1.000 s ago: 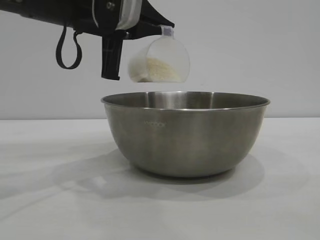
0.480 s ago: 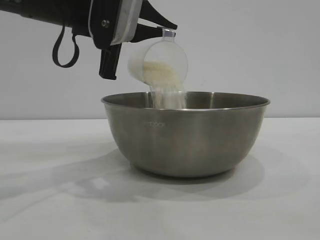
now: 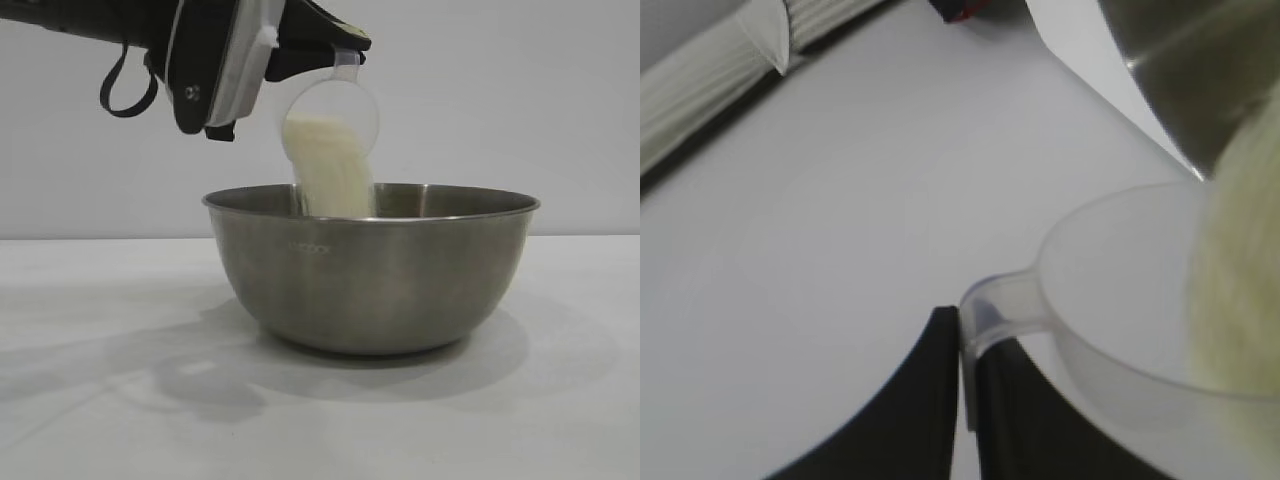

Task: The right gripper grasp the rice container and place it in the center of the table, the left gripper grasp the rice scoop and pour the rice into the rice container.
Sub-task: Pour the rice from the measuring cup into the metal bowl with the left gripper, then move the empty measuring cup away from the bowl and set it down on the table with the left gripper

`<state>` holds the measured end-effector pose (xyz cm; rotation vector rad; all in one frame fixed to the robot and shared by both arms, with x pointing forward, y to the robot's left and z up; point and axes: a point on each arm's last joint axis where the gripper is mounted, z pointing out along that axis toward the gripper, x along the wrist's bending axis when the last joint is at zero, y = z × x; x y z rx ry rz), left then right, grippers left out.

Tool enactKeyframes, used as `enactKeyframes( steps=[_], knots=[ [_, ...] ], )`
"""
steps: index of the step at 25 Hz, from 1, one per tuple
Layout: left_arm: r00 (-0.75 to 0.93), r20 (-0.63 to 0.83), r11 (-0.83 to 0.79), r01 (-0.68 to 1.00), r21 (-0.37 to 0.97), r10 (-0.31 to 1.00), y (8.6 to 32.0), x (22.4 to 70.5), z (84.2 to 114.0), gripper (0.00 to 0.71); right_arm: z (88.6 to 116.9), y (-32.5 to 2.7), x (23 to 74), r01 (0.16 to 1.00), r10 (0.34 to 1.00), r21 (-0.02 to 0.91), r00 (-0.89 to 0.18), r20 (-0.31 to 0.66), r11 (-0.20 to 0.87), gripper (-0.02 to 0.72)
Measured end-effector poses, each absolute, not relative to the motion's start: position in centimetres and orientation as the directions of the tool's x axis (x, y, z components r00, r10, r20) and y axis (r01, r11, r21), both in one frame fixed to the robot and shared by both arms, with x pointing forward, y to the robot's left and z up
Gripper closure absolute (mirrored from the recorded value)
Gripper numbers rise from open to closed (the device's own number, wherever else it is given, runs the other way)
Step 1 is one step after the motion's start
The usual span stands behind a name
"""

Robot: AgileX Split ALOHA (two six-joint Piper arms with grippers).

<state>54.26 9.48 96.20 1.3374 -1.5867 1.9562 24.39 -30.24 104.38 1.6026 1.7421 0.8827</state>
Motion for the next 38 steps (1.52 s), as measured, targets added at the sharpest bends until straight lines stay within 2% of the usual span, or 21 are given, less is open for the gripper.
enactKeyframes(
  steps=[8, 11, 13, 15, 17, 19, 21, 23, 24, 27, 29, 33, 38],
  knots=[
    [-0.582, 0.755, -0.345, -0.672, -0.655, -0.300, 9.4, 54.2, 96.6, 0.710, 104.4, -30.2, 24.4, 0.593, 0.996, 0.804, -0.086, 0.005, 0.047, 0.334],
    [-0.511, 0.816, -0.393, -0.715, -0.578, -0.270, 9.5, 54.3, 96.6, 0.710, 104.4, -30.2, 24.4, 0.593, 0.996, 0.804, -0.086, 0.005, 0.047, 0.334],
    [-0.377, 0.905, -0.473, -0.771, -0.426, -0.199, 9.7, 54.7, 96.8, 0.710, 104.4, -30.2, 24.4, 0.593, 0.996, 0.804, -0.086, 0.005, 0.047, 0.334],
    [-0.180, 0.982, -0.573, -0.799, -0.184, -0.063, 10.1, 55.2, 97.0, 0.710, 104.4, -30.2, 24.4, 0.593, 0.996, 0.804, -0.086, 0.005, 0.047, 0.334],
    [0.016, 0.993, -0.631, -0.771, 0.085, 0.115, 10.5, 55.8, 97.3, 0.710, 104.4, -30.2, 24.4, 0.593, 0.996, 0.804, -0.086, 0.005, 0.047, 0.334],
    [0.223, 0.909, -0.614, -0.678, 0.403, 0.351, 11.1, 56.3, 97.5, 0.710, 104.4, -30.2, 24.4, 0.593, 0.996, 0.804, -0.086, 0.005, 0.047, 0.334],
    [0.363, 0.746, -0.520, -0.548, 0.655, 0.557, 11.8, 56.9, 97.6, 0.710, 104.4, -30.2, 24.4, 0.593, 0.996, 0.804, -0.086, 0.005, 0.047, 0.334],
    [0.414, 0.541, -0.381, -0.409, 0.829, 0.733, 13.1, 57.4, 97.6, 0.710, 104.4, -30.2, 24.4, 0.593, 0.996, 0.804, -0.086, 0.005, 0.047, 0.334],
    [0.408, 0.460, -0.328, -0.354, 0.876, 0.789, 13.8, 57.5, 97.4, 0.710, 104.4, -30.2, 24.4, 0.593, 0.996, 0.804, -0.086, 0.005, 0.047, 0.334],
    [0.345, 0.227, -0.173, -0.181, 0.968, 0.911, 16.6, 57.0, 96.4, 0.710, 104.4, -30.2, 24.4, 0.593, 0.996, 0.804, -0.086, 0.005, 0.047, 0.334],
    [0.287, 0.155, -0.131, -0.101, 0.986, 0.945, 18.6, 55.8, 95.6, 0.710, 104.4, -30.2, 24.4, 0.593, 0.996, 0.804, -0.086, 0.005, 0.047, 0.334],
    [0.229, 0.124, -0.128, 0.003, 0.992, 0.966, 21.2, 53.9, 94.0, 0.710, 104.4, -30.2, 24.4, 0.593, 0.996, 0.804, -0.086, 0.005, 0.047, 0.334],
    [0.196, 0.092, -0.119, 0.128, 0.985, 0.976, 23.0, 52.7, 91.1, 0.710, 104.4, -30.2, 24.4, 0.593, 0.996, 0.804, -0.086, 0.005, 0.047, 0.334]
  ],
)
